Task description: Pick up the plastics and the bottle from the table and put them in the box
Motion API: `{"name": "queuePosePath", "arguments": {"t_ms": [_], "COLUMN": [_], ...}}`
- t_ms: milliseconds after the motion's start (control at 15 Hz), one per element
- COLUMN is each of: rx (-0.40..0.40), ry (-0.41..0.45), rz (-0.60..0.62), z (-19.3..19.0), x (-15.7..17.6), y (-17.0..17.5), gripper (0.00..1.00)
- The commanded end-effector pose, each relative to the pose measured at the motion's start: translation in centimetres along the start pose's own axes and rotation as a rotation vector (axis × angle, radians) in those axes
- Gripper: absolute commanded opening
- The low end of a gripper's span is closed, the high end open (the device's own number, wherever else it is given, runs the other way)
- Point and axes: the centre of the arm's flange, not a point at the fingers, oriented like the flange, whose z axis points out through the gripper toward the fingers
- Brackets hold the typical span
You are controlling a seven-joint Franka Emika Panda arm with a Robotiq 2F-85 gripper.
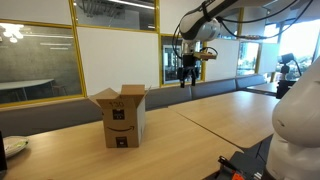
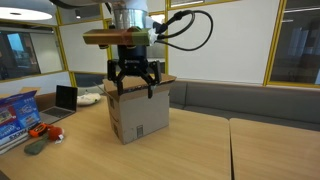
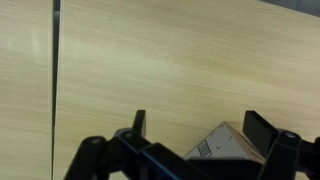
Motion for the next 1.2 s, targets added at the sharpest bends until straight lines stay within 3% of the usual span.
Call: {"name": "queuePosePath", "arguments": {"t_ms": [0, 267, 333, 1133], "rx": [0.021, 0.023, 0.015, 0.018], "ry": [0.010, 0.009, -0.004, -0.002], "rz": [-0.006, -0.001, -0.001, -0.003], "z": [-1.9, -2.7, -2.0, -2.1], "x": [-3.4, -5.0, -3.3, -4.1], "y": [-0.1, -0.3, -0.3, -0.4], "gripper": [1.00, 1.00, 1.00, 1.00]}}
